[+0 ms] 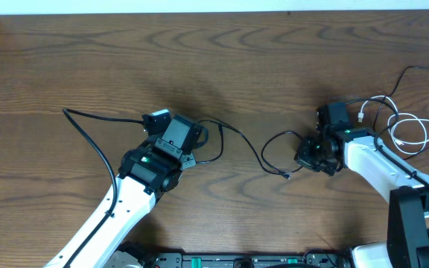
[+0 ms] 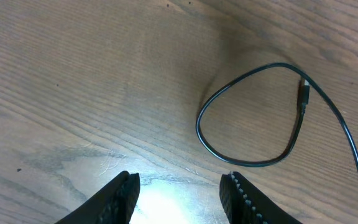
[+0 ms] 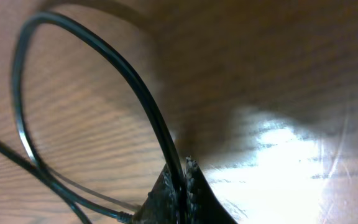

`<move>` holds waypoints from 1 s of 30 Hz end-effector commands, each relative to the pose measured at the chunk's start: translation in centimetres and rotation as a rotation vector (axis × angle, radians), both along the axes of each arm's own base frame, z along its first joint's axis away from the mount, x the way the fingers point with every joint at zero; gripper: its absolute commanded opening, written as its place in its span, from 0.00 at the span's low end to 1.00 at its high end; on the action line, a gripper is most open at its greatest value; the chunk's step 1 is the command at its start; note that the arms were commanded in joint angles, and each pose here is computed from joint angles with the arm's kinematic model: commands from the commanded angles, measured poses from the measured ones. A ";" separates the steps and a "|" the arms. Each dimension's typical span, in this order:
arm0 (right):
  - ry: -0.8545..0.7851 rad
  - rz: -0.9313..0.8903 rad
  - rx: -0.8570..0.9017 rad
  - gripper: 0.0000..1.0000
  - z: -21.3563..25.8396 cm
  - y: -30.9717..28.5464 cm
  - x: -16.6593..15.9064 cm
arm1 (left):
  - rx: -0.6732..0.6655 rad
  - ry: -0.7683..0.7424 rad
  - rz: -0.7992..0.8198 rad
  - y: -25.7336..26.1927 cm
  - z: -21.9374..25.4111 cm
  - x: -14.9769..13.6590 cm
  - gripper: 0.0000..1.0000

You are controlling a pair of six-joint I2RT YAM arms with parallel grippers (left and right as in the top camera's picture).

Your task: Untangle cables

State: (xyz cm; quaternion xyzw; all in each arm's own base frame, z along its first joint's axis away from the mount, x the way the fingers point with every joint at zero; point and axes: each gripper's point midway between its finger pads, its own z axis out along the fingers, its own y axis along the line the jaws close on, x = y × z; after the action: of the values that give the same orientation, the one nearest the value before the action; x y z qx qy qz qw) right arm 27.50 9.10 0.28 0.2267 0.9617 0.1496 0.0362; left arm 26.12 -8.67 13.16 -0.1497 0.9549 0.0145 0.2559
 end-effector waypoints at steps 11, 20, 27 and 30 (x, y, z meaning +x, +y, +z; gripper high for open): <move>-0.927 -0.382 -0.472 0.01 32.8 -23.6 10.6 | 0.012 -0.002 0.004 0.3 0.1 0.1 0.47; -0.848 -0.554 -0.587 0.01 31.6 -32.1 7.3 | 0.011 -0.003 0.004 0.3 0.1 0.1 0.47; -0.698 -0.437 -0.439 0.67 25.2 -30.7 9.2 | 0.011 -0.003 0.004 0.3 0.1 0.1 0.48; -0.716 -0.288 -0.268 0.68 23.9 -27.2 10.7 | 0.012 -0.003 0.004 0.3 0.1 0.1 0.48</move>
State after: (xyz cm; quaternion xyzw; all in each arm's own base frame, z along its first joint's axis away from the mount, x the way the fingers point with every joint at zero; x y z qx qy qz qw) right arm 36.53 -21.63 24.37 0.3544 0.8351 -0.0011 0.4207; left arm 26.12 -8.68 13.15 -0.1496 0.9550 0.0143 0.2558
